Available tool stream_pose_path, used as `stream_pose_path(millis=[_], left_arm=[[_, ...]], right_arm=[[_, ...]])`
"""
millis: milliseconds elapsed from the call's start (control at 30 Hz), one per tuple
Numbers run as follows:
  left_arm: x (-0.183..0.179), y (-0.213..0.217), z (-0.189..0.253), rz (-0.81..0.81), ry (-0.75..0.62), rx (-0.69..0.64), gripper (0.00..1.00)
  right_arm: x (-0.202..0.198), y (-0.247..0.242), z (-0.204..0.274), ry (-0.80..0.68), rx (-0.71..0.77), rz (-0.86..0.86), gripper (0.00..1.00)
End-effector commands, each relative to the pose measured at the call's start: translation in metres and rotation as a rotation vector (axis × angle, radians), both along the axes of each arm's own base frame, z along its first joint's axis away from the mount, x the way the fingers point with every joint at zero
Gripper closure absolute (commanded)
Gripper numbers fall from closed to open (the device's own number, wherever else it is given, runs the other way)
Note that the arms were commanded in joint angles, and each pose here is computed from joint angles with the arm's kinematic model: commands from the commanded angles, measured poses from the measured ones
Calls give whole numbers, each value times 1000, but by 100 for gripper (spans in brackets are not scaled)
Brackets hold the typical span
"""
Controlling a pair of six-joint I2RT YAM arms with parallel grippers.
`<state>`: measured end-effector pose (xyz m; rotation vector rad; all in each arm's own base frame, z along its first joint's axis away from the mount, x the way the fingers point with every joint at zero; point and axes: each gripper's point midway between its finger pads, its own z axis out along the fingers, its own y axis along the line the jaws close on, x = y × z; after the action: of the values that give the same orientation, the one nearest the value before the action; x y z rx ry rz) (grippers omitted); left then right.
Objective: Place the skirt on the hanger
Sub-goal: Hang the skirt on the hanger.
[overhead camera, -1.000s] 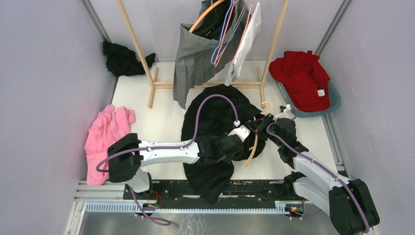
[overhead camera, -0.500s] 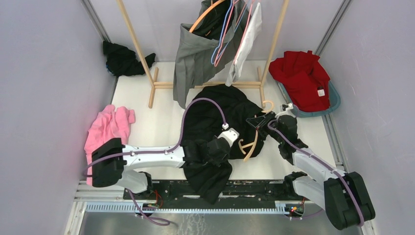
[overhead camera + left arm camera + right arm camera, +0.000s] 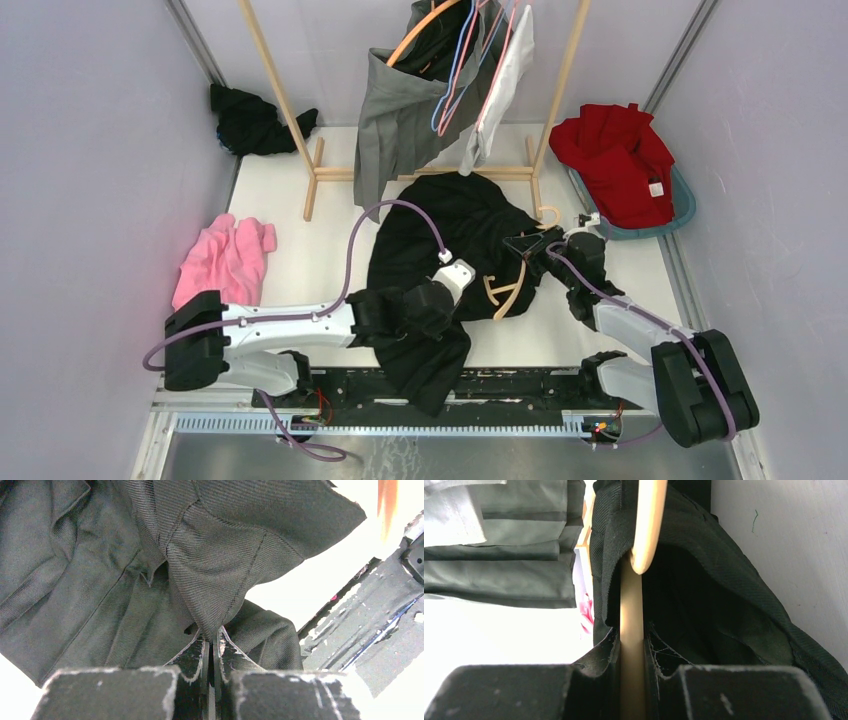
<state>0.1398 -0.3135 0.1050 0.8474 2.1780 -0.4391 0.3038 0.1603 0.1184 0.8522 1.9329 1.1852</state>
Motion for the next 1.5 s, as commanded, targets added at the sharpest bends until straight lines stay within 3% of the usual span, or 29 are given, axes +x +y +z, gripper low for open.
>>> stream_pose_path(millis=[0, 433, 900, 1467], left_arm=[[-7, -3, 10, 0, 27, -75, 97], [-25, 10, -1, -19, 90, -126, 97], [-45, -20, 41, -131, 104, -251, 97], [-67, -45, 58, -230, 119, -270, 97]], right_arm=[[33, -11, 54, -171, 65, -112, 99], [53, -20, 36, -118, 110, -206, 99], [69, -32, 23, -94, 72, -300, 99], [82, -33, 11, -73, 44, -350, 99]])
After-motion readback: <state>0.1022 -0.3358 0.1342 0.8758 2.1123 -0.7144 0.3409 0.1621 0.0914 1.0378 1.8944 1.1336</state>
